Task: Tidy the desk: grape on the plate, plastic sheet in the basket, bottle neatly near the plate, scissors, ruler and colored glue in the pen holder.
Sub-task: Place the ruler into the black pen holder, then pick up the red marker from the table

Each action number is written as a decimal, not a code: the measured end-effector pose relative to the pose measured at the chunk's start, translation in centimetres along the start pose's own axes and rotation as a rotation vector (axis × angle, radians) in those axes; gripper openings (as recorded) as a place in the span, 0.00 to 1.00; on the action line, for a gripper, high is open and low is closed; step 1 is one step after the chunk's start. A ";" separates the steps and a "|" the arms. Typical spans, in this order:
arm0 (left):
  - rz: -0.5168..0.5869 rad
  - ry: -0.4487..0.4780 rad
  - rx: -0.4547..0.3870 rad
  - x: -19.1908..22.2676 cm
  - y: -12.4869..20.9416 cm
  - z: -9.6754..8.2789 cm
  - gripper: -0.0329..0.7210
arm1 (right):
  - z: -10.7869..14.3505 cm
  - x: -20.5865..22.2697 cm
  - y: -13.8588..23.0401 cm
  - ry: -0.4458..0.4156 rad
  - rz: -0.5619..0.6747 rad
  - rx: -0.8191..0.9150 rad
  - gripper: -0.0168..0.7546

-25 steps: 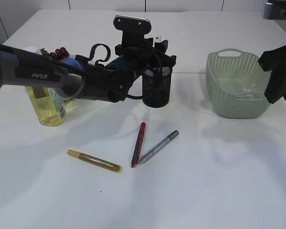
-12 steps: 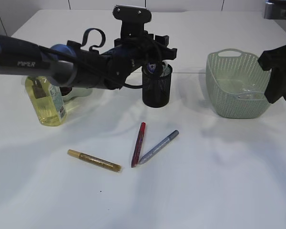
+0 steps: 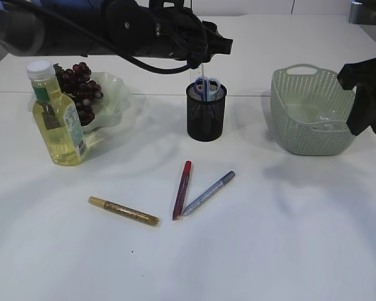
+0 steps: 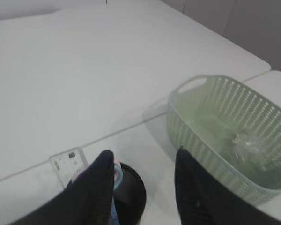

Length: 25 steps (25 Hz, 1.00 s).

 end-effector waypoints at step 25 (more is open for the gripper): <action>0.792 -0.278 -0.090 -8.5 4.7 1.2 0.46 | 1.0 -0.1 -0.3 -0.084 -0.019 0.126 0.39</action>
Point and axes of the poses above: a point on each arm's last joint axis where the gripper is mounted, x pointing out along that axis toward the gripper, z along the wrist's bending axis when the last joint is at zero, y = z × x, the point moved 3 cm from there along x, pointing out along that axis toward the gripper, and after that the axes turned 13 degrees about -x, right-handed, at the moved point
